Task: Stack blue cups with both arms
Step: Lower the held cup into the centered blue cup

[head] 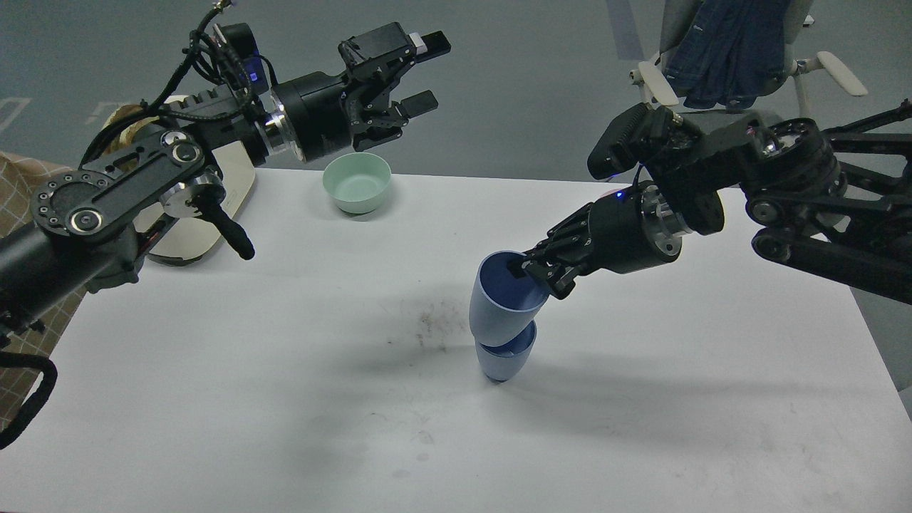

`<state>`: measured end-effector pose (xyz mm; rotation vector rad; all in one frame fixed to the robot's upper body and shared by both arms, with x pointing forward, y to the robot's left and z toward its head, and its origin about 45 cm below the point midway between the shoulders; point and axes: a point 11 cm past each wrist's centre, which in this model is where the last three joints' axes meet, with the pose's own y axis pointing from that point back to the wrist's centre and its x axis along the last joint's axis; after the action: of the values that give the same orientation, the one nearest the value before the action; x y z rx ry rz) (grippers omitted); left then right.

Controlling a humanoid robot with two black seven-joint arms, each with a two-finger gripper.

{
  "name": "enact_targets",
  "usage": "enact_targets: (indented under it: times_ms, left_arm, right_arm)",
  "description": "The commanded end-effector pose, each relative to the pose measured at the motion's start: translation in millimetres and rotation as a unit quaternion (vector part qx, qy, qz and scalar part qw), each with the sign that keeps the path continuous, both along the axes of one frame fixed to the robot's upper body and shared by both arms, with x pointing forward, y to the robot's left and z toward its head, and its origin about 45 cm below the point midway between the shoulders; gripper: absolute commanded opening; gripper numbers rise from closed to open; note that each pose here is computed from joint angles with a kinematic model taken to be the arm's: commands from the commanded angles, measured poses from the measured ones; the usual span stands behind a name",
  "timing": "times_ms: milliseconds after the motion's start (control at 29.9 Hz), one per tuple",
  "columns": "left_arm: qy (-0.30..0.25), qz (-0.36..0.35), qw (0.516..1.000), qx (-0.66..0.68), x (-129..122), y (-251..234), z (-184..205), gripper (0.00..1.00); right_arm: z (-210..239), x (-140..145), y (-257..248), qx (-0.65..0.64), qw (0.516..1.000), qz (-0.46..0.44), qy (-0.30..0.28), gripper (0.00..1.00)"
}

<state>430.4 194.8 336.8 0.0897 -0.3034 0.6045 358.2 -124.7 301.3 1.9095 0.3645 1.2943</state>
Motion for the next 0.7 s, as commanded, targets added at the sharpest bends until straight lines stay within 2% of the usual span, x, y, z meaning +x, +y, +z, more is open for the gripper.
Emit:
enact_targets:
  times_ms: [0,668]
  left_arm:
    - [-0.001,0.001,1.0,-0.001,0.1,1.0,0.8,0.96]
    - [-0.002,0.007,1.0,-0.002,0.5,7.3,1.2,0.96]
  right_arm:
    - [-2.8,-0.3,3.1,0.0,1.0,0.002,0.002,0.0]
    - [-12.0,0.8,0.7,-0.024,1.0,0.011,-0.009,0.0]
